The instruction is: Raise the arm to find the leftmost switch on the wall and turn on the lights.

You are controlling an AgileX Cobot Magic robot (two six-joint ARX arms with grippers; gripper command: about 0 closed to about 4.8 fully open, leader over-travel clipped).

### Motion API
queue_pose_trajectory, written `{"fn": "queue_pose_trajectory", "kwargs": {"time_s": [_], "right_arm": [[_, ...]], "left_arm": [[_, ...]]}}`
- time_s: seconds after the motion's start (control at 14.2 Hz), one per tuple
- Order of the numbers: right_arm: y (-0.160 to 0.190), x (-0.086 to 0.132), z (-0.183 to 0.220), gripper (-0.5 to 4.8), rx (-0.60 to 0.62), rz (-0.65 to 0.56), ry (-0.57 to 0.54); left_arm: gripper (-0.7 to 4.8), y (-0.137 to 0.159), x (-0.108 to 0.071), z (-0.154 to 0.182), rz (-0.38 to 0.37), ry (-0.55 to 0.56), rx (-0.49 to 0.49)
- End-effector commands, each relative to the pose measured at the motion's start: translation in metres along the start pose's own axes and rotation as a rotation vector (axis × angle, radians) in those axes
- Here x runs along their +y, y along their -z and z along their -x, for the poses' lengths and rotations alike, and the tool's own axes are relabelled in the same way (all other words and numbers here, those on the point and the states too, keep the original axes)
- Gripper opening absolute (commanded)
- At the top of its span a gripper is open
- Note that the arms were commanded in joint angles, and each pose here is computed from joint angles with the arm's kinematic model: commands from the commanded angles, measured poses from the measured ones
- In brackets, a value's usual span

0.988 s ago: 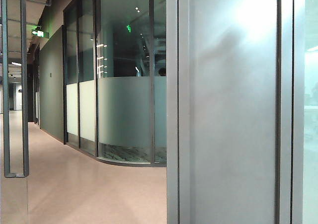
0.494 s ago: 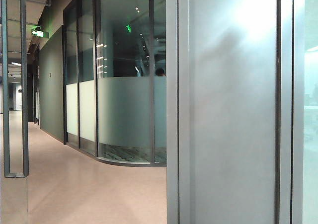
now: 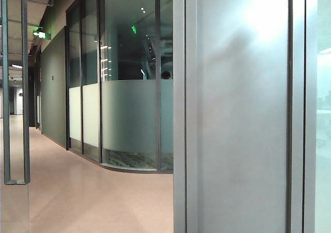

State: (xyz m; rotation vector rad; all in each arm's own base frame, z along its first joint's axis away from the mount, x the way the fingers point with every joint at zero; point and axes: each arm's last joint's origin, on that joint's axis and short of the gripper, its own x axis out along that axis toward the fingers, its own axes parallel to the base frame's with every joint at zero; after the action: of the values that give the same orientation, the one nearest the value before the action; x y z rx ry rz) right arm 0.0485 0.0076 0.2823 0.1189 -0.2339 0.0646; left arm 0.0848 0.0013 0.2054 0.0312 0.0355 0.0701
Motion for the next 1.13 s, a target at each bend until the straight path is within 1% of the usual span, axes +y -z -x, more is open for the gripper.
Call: {"fn": "queue_pose_trajectory", "kwargs": {"time_s": [0.07, 0.28, 0.56, 0.78, 1.13], "right_arm": [[-0.002, 0.000, 0.001, -0.01, -0.016, -0.004, 0.001], [-0.002, 0.000, 0.001, -0.01, -0.016, -0.003, 0.001], [-0.002, 0.000, 0.001, -0.01, -0.016, -0.003, 0.001], [-0.002, 0.000, 0.001, -0.01, -0.016, -0.003, 0.001], [-0.002, 0.000, 0.001, -0.01, -0.016, -0.003, 0.001]], "left_arm": [[-0.05, 0.015, 0.005, -0.004, 0.109, -0.058, 0.002], [-0.05, 0.028, 0.004, -0.008, 0.119, -0.051, 0.025], [-0.05, 0.036, 0.002, -0.013, 0.122, 0.028, -0.040], [-0.05, 0.041, -0.001, -0.014, 0.117, 0.063, -0.010], [-0.05, 0.041, -0.002, -0.014, 0.110, 0.071, -0.009]]}}
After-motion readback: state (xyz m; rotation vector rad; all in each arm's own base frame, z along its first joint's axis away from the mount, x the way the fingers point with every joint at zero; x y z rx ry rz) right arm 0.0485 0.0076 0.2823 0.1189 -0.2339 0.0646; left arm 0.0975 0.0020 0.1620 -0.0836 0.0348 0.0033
